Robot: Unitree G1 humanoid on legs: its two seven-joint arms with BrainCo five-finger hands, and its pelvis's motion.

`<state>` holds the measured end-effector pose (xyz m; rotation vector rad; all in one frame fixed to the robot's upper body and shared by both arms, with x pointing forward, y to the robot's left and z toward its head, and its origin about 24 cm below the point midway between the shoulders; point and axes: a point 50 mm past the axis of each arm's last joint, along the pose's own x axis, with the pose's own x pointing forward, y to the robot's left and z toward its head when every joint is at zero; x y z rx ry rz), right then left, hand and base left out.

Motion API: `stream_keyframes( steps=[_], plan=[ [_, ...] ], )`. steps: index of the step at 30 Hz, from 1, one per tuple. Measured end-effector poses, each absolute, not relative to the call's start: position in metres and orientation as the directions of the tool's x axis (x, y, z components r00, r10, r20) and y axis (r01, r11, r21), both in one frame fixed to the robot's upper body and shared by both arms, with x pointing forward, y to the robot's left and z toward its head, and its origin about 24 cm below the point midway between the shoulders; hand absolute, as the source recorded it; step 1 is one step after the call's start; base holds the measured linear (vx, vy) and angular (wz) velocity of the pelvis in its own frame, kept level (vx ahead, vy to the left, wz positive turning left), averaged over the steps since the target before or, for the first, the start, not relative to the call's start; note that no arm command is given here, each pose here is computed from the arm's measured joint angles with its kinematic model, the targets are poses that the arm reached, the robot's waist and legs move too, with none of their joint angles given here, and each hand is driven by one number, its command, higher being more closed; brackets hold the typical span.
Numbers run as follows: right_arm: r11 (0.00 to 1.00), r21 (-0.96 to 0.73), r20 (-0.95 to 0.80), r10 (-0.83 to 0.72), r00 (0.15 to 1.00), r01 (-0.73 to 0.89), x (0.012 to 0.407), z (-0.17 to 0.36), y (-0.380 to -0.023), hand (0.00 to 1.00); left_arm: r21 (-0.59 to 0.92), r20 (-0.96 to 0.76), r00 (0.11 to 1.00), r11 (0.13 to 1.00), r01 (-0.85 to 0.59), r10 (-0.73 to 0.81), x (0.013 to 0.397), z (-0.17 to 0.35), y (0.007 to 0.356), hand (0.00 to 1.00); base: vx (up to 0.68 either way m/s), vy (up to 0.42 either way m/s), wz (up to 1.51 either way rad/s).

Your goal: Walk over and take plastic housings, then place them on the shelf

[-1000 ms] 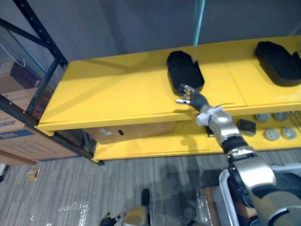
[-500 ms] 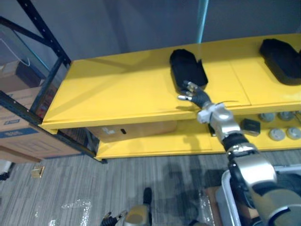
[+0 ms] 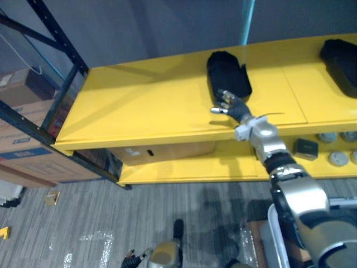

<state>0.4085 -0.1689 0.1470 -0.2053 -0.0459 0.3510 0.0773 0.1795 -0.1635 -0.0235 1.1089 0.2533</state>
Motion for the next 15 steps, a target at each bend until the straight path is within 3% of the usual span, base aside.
stream_keyframes(
  steps=[9, 15],
  plan=[
    [0.915, -0.218, 0.038, 0.357, 0.933, -0.341, 0.409, 0.154, -0.167, 0.0, 0.105, -0.888, 0.42, 0.972, -0.212, 0.188, 0.077, -0.163, 0.18, 0.0, 0.0, -0.001, -0.02],
    [0.876, -0.207, 0.131, 0.467, 0.875, -0.437, 0.387, 0.15, -0.153, 0.0, 0.123, -0.883, 0.422, 0.969, -0.215, 0.206, 0.078, -0.162, 0.188, 0.0, 0.02, -0.007, -0.17]
  ],
)
